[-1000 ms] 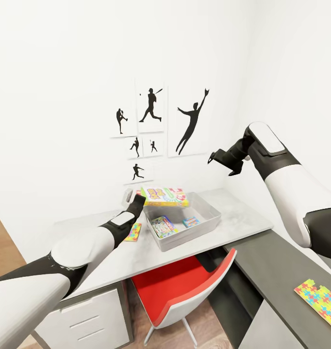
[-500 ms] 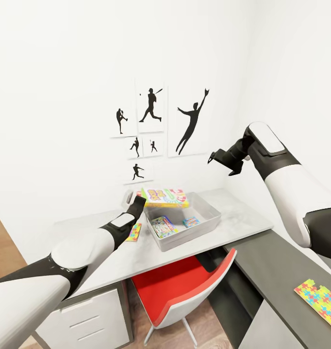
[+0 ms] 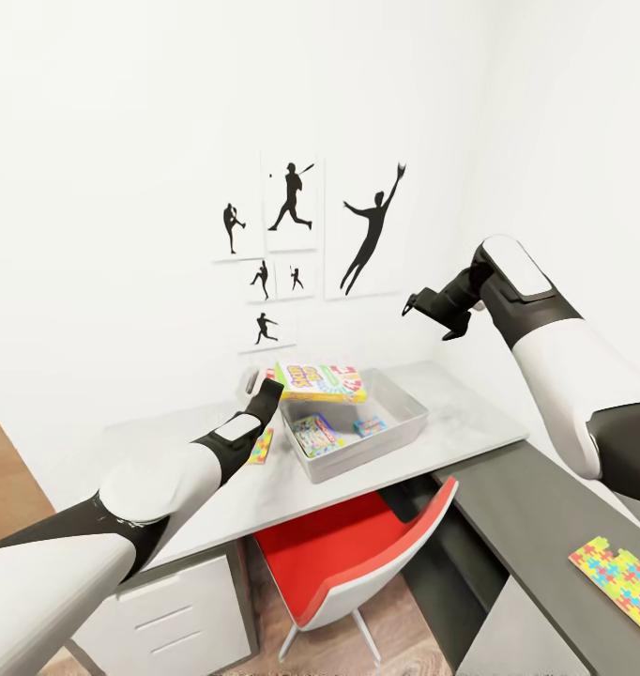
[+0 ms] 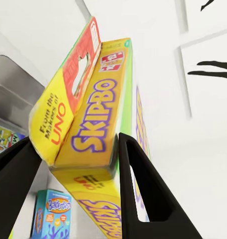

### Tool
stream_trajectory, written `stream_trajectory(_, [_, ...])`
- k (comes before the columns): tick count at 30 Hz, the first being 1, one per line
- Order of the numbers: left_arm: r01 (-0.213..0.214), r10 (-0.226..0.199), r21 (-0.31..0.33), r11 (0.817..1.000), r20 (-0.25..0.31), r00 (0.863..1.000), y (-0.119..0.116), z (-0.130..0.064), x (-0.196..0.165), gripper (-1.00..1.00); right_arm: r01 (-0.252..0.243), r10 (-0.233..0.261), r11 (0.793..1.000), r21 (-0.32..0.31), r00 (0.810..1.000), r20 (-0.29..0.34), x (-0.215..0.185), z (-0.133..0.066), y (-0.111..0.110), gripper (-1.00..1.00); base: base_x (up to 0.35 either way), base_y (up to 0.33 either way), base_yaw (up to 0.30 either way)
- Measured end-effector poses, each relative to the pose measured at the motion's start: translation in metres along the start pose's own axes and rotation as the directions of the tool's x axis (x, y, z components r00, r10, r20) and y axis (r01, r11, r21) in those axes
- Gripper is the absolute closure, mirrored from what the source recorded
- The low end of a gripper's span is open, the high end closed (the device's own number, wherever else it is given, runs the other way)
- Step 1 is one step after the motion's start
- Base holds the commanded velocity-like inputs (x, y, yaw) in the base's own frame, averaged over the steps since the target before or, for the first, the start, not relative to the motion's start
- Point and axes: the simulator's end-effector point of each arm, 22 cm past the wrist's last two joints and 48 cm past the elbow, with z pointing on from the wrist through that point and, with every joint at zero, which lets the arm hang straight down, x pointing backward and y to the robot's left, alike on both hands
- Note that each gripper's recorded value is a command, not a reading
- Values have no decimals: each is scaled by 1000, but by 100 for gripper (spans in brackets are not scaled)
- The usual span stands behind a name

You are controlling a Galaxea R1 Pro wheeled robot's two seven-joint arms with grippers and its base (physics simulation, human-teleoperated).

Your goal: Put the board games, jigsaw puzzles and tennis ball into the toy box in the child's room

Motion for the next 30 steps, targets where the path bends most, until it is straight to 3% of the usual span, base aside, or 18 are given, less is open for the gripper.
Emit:
stream_trajectory(16, [-2, 2, -22, 1000, -17, 1000, 18, 6, 8, 100, -1, 2, 1000, 18, 1000, -22, 2, 18, -10, -100, 0, 0, -6])
stream_trajectory(30, [-10, 10, 12, 1000, -33, 999, 19, 11, 15, 100, -1, 2, 1000, 25, 999, -40, 7, 33, -14, -100, 0, 0, -150])
